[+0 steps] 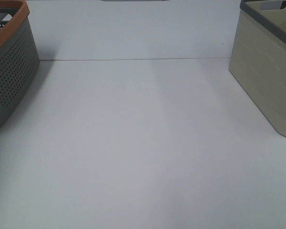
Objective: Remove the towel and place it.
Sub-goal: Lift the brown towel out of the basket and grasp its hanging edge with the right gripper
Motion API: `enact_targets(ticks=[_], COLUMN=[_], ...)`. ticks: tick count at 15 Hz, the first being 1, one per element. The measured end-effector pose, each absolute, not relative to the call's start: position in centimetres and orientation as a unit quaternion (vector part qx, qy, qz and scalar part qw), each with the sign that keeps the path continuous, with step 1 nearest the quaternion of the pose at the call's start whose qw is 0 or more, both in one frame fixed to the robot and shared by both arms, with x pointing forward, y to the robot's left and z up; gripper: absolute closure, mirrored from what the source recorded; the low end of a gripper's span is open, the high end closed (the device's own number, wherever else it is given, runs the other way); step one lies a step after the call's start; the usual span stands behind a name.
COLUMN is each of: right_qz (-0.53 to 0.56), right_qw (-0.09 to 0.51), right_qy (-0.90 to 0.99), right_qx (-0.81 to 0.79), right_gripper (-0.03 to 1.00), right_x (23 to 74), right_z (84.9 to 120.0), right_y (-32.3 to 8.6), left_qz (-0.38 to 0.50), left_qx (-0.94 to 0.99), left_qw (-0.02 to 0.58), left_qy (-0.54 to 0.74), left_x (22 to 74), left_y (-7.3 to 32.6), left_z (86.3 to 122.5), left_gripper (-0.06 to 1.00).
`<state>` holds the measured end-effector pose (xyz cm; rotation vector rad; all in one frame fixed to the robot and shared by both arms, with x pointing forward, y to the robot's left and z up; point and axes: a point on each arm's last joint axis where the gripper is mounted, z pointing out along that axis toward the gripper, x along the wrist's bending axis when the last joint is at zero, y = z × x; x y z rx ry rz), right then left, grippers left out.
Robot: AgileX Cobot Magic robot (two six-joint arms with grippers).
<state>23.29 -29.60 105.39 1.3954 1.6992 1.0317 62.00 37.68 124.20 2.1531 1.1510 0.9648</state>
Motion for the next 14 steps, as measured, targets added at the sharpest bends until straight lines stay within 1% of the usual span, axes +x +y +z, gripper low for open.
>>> enact_targets(ticks=[3, 4, 5, 9, 10, 12, 14], right_qz=[0.398, 0.398, 0.398, 0.398, 0.398, 0.398, 0.400], right_qw=[0.349, 0.349, 0.349, 0.349, 0.349, 0.349, 0.347], right_qy=[0.656, 0.656, 0.656, 0.656, 0.656, 0.656, 0.656], right_qx=[0.538, 0.538, 0.538, 0.538, 0.538, 0.538, 0.538], right_gripper=[0.23, 0.23, 0.23, 0.23, 0.23, 0.23, 0.23], right_x=[23.3, 23.3, 23.3, 23.3, 23.3, 23.3, 23.3], right_z=[105.4, 105.4, 105.4, 105.4, 105.4, 105.4, 105.4], right_y=[-29.6, -29.6, -29.6, -29.6, -29.6, -29.6, -29.6], left_qz=[0.407, 0.418, 0.422, 0.474, 0.471, 0.461, 0.421], left_qx=[0.789, 0.787, 0.786, 0.751, 0.741, 0.744, 0.766], left_qw=[0.278, 0.291, 0.299, 0.394, 0.436, 0.452, 0.460], left_qy=[0.367, 0.348, 0.338, 0.239, 0.198, 0.173, 0.156], left_x=[57.5, 56.2, 55.8, 53.1, 52.1, 51.9, 52.6], left_y=[34.4, 33.4, 32.9, 28.9, 27.0, 25.6, 23.8], left_z=[129.1, 130.3, 130.7, 134.8, 135.9, 136.1, 135.0], left_gripper=[0.94, 0.94, 0.94, 0.94, 0.94, 0.94, 0.94])
